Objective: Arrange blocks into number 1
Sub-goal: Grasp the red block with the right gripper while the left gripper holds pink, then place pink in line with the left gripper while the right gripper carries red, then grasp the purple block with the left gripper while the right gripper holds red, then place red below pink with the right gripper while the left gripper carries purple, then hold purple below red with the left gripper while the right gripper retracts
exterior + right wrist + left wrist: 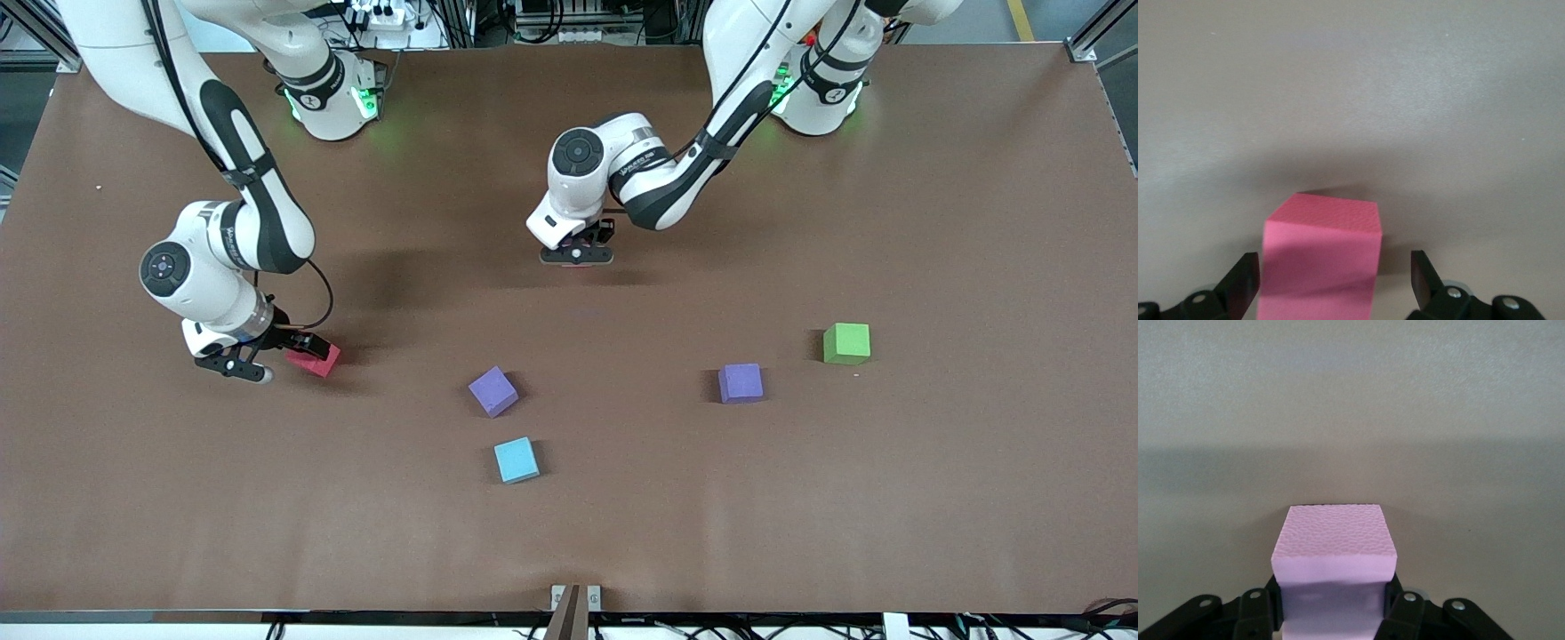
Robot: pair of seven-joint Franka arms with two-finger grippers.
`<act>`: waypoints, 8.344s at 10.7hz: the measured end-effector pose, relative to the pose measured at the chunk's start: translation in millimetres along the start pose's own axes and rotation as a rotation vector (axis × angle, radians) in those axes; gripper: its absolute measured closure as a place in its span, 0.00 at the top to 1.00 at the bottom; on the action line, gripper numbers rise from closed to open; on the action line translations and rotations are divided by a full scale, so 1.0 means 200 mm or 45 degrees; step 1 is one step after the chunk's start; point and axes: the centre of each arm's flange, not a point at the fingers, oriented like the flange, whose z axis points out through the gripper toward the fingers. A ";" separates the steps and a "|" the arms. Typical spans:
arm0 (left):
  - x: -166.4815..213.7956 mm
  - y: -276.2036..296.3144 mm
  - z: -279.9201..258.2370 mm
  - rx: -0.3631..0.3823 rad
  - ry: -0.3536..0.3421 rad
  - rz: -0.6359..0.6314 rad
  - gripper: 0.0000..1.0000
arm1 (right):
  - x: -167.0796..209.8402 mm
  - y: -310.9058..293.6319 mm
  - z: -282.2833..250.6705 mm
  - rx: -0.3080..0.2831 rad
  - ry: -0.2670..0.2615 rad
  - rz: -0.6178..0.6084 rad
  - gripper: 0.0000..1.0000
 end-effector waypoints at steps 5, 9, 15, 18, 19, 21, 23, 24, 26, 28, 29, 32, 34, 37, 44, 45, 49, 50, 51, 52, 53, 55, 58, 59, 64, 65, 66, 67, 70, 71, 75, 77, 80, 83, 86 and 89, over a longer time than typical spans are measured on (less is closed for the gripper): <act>-0.09 0.00 0.02 0.001 -0.009 0.031 0.56 | 0.01 0.00 0.06 -0.011 0.007 0.011 0.62; -0.13 -0.01 0.02 -0.005 -0.007 0.041 0.56 | 0.00 -0.19 -0.05 0.018 0.046 0.016 0.62; -0.14 -0.01 0.03 -0.007 -0.009 0.015 0.91 | -0.09 -0.43 -0.43 0.081 0.062 -0.011 0.62; -0.12 0.01 -0.04 -0.040 0.021 0.000 1.00 | -0.23 -0.68 -0.45 0.087 0.061 -0.069 0.62; -0.08 0.01 -0.10 -0.061 0.047 -0.013 1.00 | -0.28 -0.77 -0.45 0.091 0.059 -0.085 0.62; 0.05 -0.02 -0.32 -0.117 0.126 -0.062 1.00 | -0.36 -0.88 -0.46 0.095 0.053 -0.105 0.62; 0.24 -0.14 -0.55 -0.138 0.206 -0.151 1.00 | -0.43 -0.95 -0.45 0.095 0.048 -0.139 0.62; 0.35 -0.23 -0.66 -0.137 0.234 -0.211 1.00 | -0.47 -1.00 -0.45 0.095 0.044 -0.169 0.62; 0.61 -0.46 -0.81 -0.115 0.278 -0.345 1.00 | -0.60 -1.16 -0.43 0.088 0.042 -0.269 0.62; 0.84 -0.72 -0.86 -0.088 0.317 -0.401 1.00 | -0.73 -1.39 -0.39 0.082 0.051 -0.391 0.62; 0.92 -0.85 -0.87 -0.067 0.332 -0.400 1.00 | -0.79 -1.53 -0.36 0.080 0.058 -0.433 0.62; 1.12 -1.14 -0.83 0.011 0.347 -0.329 1.00 | -1.03 -1.93 -0.21 0.074 0.071 -0.398 0.62; 1.23 -1.29 -0.76 0.070 0.337 -0.205 1.00 | -1.18 -2.07 -0.08 0.052 0.065 -0.406 0.62; 1.33 -1.43 -0.63 0.112 0.285 -0.055 1.00 | -1.35 -2.18 0.03 0.028 0.055 -0.407 0.62; 1.32 -1.40 -0.39 0.115 0.190 -0.039 1.00 | -1.60 -2.27 0.06 0.025 0.038 -0.419 0.62; 1.32 -1.40 -0.36 0.118 0.180 -0.039 1.00 | -1.60 -2.27 0.07 0.019 0.035 -0.418 0.62; 1.32 -1.39 -0.30 0.124 0.159 -0.036 1.00 | -1.59 -2.24 0.11 -0.001 0.027 -0.412 0.63; 1.32 -1.39 -0.28 0.125 0.154 -0.034 1.00 | -1.59 -2.24 0.11 -0.002 0.027 -0.402 0.73; 1.32 -1.38 -0.27 0.126 0.150 -0.033 1.00 | -1.59 -2.24 0.11 0.000 0.028 -0.383 0.86; 1.31 -1.38 -0.26 0.127 0.145 -0.031 1.00 | -1.58 -2.24 0.09 0.009 0.033 -0.359 0.99; 1.31 -1.37 -0.24 0.129 0.139 -0.027 1.00 | -1.56 -2.25 0.04 0.027 0.040 -0.329 1.00; 1.30 -1.34 -0.22 0.127 0.133 -0.016 0.86 | -1.38 -2.15 -0.17 0.081 0.046 -0.225 1.00; 1.27 -1.25 -0.24 0.114 0.140 0.011 0.61 | -0.99 -1.82 -0.40 0.128 0.045 -0.017 1.00; 1.25 -1.17 -0.24 0.095 0.139 0.005 0.61 | -0.85 -1.71 -0.45 0.141 0.058 0.041 1.00; 0.94 -0.60 -0.27 0.001 0.133 -0.110 0.59 | -0.34 -1.12 -0.91 0.048 -0.009 -0.048 1.00; 0.87 -0.49 -0.27 -0.015 0.125 -0.119 0.56 | -0.26 -1.01 -1.02 0.033 -0.032 -0.071 1.00; 0.80 -0.41 -0.28 -0.034 0.114 -0.126 0.56 | -0.19 -0.89 -1.13 0.021 -0.040 -0.089 1.00; 0.75 -0.35 -0.28 -0.047 0.108 -0.133 0.56 | -0.11 -0.76 -1.22 0.017 -0.038 -0.103 1.00; 0.64 -0.22 -0.27 -0.049 0.100 -0.123 0.56 | 0.07 -0.43 -1.46 0.020 -0.035 -0.157 1.00; 0.60 -0.18 -0.26 -0.047 0.097 -0.118 0.56 | 0.11 -0.35 -1.53 0.024 -0.024 -0.181 1.00; 0.51 -0.10 -0.21 -0.033 0.082 -0.086 0.56 | 0.23 -0.10 -1.70 0.034 0.046 -0.233 1.00; 0.48 -0.08 -0.17 -0.028 0.074 -0.075 0.56 | 0.25 -0.07 -1.76 0.041 0.058 -0.236 1.00; 0.42 -0.03 -0.15 -0.026 0.070 -0.045 0.56 | 0.25 -0.07 -1.83 0.041 0.079 -0.261 1.00; 0.37 0.02 -0.13 -0.025 0.062 -0.019 0.56 | 0.27 -0.04 -1.88 -0.010 0.111 -0.343 1.00; 0.36 0.02 -0.09 -0.008 0.056 -0.008 0.56 | 0.27 -0.03 -1.89 -0.015 0.106 -0.351 1.00; 0.36 0.01 -0.07 -0.002 0.053 -0.003 0.56 | 0.27 -0.03 -1.89 -0.016 0.107 -0.351 1.00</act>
